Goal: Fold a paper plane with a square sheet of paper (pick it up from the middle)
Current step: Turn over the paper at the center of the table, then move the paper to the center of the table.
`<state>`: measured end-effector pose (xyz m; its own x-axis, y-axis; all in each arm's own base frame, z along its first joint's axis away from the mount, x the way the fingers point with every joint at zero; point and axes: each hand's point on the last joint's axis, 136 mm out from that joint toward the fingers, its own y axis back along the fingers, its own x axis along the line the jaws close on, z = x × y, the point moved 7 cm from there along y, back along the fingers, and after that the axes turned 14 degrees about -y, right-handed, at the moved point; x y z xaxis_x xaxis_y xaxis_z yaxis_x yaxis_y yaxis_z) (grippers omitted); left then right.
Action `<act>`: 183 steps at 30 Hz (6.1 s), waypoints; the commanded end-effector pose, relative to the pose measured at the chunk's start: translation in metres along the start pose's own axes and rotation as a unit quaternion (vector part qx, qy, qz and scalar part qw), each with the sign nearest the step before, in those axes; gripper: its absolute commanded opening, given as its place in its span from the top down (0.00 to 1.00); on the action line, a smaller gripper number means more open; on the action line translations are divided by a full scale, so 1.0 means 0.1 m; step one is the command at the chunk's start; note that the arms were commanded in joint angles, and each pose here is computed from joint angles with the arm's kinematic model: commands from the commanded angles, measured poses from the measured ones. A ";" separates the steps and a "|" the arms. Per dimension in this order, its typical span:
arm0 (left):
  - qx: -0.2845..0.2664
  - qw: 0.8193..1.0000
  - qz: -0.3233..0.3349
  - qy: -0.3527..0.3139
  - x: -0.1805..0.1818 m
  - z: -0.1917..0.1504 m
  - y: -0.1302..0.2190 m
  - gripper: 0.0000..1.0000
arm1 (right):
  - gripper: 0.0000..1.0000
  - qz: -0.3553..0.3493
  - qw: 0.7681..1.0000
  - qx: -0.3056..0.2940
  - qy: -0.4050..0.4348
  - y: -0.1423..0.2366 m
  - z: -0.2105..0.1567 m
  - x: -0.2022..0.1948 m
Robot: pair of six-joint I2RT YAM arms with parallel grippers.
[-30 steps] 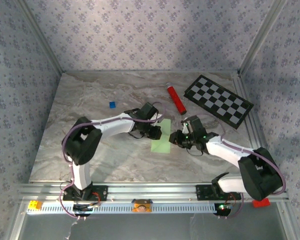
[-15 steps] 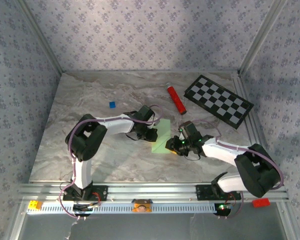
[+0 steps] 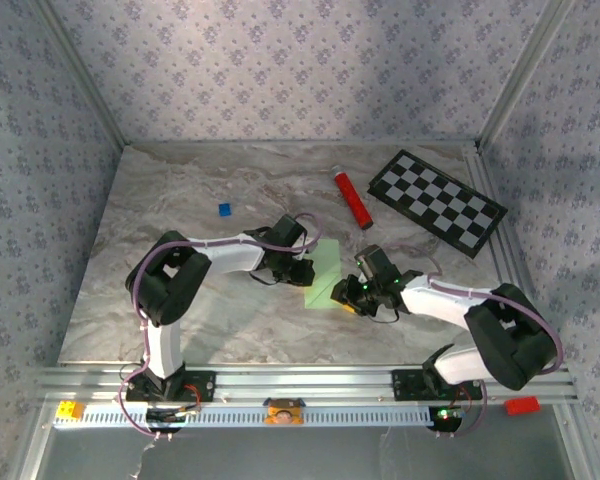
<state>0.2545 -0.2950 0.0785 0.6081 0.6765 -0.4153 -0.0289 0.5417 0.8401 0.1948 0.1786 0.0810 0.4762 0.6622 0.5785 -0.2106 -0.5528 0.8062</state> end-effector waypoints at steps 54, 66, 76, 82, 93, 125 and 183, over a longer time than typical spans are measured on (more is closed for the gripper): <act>0.036 0.999 0.021 0.003 -0.03 -0.15 0.03 0.91 | 0.78 0.127 0.991 -0.033 0.017 -0.20 0.57 0.29; 0.014 1.000 0.011 0.006 -0.08 -0.08 0.09 0.88 | 0.94 0.133 0.991 -0.020 0.017 -0.22 0.58 0.26; -0.080 0.995 0.060 -0.012 -0.16 0.09 0.63 0.72 | 0.98 0.125 0.988 -0.057 0.065 0.09 0.54 0.36; -0.161 0.979 0.123 -0.004 -0.09 0.05 1.06 0.65 | 0.98 0.049 0.983 -0.112 0.137 0.48 0.48 0.44; -0.258 0.947 0.184 0.054 0.12 -0.11 1.53 0.52 | 0.98 -0.124 0.945 -0.209 0.220 1.12 0.35 0.51; -0.399 0.847 0.297 0.187 0.49 -0.97 2.46 0.26 | 0.70 -0.243 0.884 -0.110 0.383 -0.60 -0.42 1.54; -0.099 0.972 -0.050 0.206 0.39 -0.02 0.73 0.57 | 0.97 0.056 0.996 0.038 0.050 -0.30 0.24 0.09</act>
<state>0.2689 -0.2164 0.1161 0.2336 0.7822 -0.5776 -0.1839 0.6188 0.7637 0.2203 0.1910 0.0670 0.3168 0.6270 0.7117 -0.1625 -0.7034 0.6920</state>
